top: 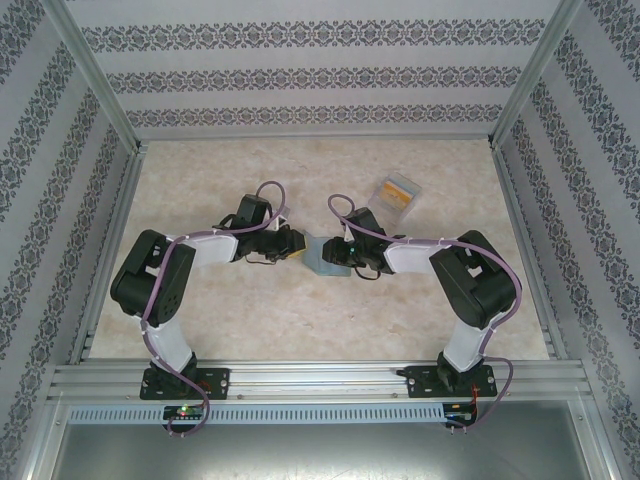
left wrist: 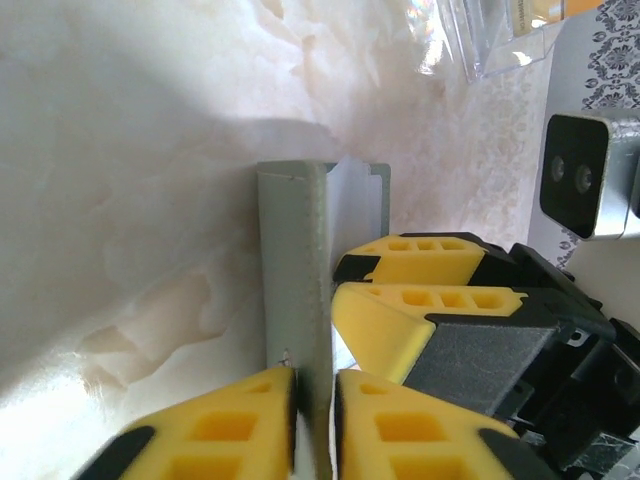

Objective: Put the credit cards into the card holder
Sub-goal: Open the card holder at the center of the table, then flip over the card slot in the card holder.

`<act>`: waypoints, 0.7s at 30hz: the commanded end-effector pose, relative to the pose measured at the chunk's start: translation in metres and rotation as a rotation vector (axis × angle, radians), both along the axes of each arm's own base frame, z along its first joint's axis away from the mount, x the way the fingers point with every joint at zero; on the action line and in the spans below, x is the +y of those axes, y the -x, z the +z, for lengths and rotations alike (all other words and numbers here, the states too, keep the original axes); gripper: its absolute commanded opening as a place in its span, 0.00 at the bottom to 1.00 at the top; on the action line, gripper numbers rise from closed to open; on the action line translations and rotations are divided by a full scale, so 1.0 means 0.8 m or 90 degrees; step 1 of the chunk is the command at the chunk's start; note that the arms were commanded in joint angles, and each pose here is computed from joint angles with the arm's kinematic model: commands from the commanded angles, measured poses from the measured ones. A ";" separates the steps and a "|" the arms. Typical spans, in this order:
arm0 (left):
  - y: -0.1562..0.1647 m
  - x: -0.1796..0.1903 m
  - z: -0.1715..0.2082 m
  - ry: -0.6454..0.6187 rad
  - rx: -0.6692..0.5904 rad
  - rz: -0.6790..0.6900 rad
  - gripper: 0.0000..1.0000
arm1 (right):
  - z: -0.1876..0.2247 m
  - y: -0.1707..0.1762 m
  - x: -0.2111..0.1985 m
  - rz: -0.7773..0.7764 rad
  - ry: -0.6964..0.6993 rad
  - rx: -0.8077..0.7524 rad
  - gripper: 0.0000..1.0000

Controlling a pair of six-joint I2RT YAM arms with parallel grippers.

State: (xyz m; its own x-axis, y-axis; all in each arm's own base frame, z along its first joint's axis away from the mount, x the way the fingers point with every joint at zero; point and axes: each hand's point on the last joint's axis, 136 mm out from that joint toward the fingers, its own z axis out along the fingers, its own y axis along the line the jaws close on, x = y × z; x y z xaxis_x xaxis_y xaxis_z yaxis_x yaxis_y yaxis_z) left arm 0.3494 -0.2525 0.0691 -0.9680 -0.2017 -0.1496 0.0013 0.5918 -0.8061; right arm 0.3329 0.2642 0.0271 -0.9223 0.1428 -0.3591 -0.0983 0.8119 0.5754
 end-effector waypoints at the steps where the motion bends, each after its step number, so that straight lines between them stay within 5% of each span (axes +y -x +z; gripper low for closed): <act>1: -0.010 0.001 0.024 0.029 -0.043 -0.003 0.05 | -0.045 0.021 -0.036 -0.037 0.061 0.069 0.34; 9: -0.012 0.000 0.028 0.035 -0.050 -0.008 0.00 | -0.046 0.022 -0.037 -0.043 0.053 0.075 0.34; 14: -0.012 0.003 0.026 0.009 -0.044 -0.013 0.00 | -0.021 0.020 -0.036 -0.052 0.030 0.045 0.47; 21: -0.010 0.001 0.022 0.017 -0.036 -0.017 0.16 | 0.054 0.011 -0.030 -0.040 0.009 -0.074 0.46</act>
State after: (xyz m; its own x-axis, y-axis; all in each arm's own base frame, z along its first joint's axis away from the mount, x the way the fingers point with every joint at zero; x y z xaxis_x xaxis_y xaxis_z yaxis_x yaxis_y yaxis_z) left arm 0.3507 -0.2508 0.0718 -0.9686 -0.1876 -0.1632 0.0227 0.5871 -0.8092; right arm 0.3198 0.2425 0.0506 -0.8963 0.1947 -0.3984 -0.0779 0.8153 0.5737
